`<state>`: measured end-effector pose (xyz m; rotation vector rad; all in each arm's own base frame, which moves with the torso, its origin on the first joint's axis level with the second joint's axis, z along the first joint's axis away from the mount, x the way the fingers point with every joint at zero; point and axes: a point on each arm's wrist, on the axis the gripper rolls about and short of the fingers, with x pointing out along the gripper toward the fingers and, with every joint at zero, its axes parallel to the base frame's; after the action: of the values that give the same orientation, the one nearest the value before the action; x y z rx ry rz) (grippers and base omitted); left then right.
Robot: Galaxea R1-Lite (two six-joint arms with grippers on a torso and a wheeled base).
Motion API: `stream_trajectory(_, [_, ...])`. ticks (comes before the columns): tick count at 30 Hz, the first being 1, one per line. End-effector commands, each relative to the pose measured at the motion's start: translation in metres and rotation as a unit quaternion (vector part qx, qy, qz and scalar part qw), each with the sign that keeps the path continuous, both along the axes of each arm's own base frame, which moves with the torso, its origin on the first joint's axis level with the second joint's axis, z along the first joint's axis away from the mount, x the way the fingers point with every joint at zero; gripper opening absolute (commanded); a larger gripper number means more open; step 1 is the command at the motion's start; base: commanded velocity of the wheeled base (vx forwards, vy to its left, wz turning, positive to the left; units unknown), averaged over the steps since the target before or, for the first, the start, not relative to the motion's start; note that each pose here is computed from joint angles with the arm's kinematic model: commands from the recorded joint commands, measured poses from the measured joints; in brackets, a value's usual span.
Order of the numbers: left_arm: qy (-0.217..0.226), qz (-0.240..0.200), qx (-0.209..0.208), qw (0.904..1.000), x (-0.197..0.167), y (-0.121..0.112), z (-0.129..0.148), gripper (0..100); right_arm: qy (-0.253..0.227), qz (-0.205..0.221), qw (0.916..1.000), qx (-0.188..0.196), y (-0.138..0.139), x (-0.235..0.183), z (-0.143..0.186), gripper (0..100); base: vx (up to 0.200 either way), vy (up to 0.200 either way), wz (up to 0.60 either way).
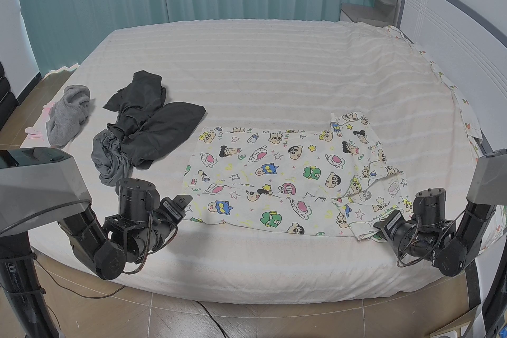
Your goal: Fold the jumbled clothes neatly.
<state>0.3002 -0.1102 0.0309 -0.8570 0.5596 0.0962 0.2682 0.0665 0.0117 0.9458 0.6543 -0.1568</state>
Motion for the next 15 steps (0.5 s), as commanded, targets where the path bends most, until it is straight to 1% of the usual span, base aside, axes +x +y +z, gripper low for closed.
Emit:
stream_trajectory(1, [0.001, 0.001, 0.000, 1.0000, 0.000, 0.000, -0.001, 100, 0.016, 0.008, 0.9998, -0.004, 0.003, -0.008, -0.007, 100, 0.000, 0.000, 0.00])
stream_trajectory(3, [0.002, 0.001, 0.000, 1.0000, 0.000, 0.000, -0.001, 100, 0.009, 0.018, 0.9998, -0.004, 0.006, -0.017, -0.005, 100, 0.000, 0.000, 0.00])
stream_trajectory(6, [0.002, 0.001, 0.000, 1.0000, 0.000, 0.000, -0.001, 100, 0.000, 0.018, 0.9998, -0.005, 0.005, -0.020, -0.003, 100, 0.000, 0.000, 0.00])
stream_trajectory(8, [0.003, 0.001, 0.001, 1.0000, 0.000, 0.000, -0.002, 100, -0.032, 0.005, 0.9994, -0.012, 0.001, -0.025, 0.006, 100, 0.000, 0.000, 0.00])
stream_trajectory(9, [0.003, 0.001, 0.001, 1.0000, 0.000, 0.000, -0.002, 100, -0.037, 0.004, 0.9992, -0.015, 0.000, -0.026, 0.008, 100, 0.000, 0.000, 0.00])
stream_trajectory(13, [0.004, 0.000, 0.002, 1.0000, -0.001, 0.000, -0.002, 100, -0.052, 0.008, 0.9973, -0.051, -0.012, -0.031, 0.016, 100, 0.000, 0.000, 0.00])
stream_trajectory(15, [0.004, 0.000, 0.002, 1.0000, -0.001, 0.000, -0.002, 100, -0.065, -0.003, 0.9958, -0.064, -0.021, -0.029, 0.021, 100, 0.000, 0.000, 0.00])
